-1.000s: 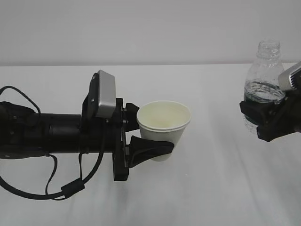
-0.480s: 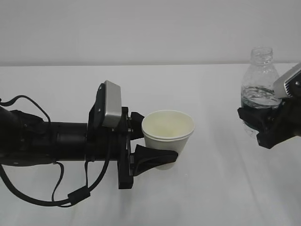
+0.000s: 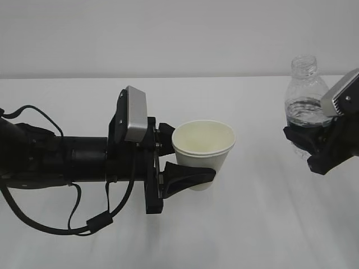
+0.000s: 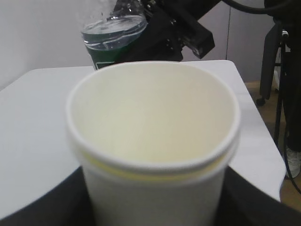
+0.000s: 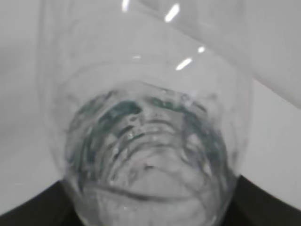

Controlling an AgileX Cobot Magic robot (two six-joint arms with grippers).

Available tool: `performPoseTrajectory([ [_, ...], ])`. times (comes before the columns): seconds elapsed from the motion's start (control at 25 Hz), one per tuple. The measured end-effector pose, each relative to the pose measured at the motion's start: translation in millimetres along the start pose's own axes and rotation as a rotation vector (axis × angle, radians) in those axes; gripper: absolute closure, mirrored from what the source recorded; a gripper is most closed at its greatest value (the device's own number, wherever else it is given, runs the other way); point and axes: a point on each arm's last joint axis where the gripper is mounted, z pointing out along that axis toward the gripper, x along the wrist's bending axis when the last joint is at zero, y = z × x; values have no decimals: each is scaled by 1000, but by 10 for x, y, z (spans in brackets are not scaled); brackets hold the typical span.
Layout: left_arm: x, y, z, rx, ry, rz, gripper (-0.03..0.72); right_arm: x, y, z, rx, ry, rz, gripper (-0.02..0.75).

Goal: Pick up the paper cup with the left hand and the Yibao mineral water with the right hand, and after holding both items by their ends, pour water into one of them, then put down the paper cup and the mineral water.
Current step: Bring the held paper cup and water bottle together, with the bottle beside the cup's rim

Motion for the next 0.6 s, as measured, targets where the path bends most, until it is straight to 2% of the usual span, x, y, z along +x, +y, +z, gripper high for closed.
performPoseTrajectory([
  [0.6,1,4,1,-3,-1,-16,268,-22,17,1,24,7,-112,303],
])
